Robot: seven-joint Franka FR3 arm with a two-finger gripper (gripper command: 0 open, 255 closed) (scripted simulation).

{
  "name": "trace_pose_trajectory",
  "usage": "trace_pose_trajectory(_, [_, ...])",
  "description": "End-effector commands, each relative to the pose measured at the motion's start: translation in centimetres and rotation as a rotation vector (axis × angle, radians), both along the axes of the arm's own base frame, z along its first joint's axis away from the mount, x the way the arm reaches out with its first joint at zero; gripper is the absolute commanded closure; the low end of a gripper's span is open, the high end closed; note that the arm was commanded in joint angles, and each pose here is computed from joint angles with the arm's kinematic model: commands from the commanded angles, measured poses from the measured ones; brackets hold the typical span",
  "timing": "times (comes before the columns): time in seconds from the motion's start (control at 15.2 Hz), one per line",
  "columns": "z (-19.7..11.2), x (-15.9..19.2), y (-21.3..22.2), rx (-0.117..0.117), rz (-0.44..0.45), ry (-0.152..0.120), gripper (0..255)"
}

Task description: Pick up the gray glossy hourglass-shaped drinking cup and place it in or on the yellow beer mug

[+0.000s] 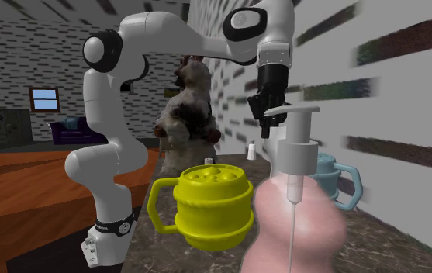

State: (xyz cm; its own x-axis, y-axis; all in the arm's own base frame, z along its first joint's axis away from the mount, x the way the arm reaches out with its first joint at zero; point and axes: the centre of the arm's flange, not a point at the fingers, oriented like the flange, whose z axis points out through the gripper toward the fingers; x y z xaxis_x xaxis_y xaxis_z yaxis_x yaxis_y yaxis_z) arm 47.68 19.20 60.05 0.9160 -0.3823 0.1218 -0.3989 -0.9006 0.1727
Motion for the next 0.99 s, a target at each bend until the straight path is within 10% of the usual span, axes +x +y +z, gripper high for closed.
trace_pose_trajectory(0.0, [1.0,0.0,0.0,0.0,0.0,0.0,255])
trace_pose_trajectory(0.92, [8.4,0.0,0.0,0.0,0.0,0.0,255])
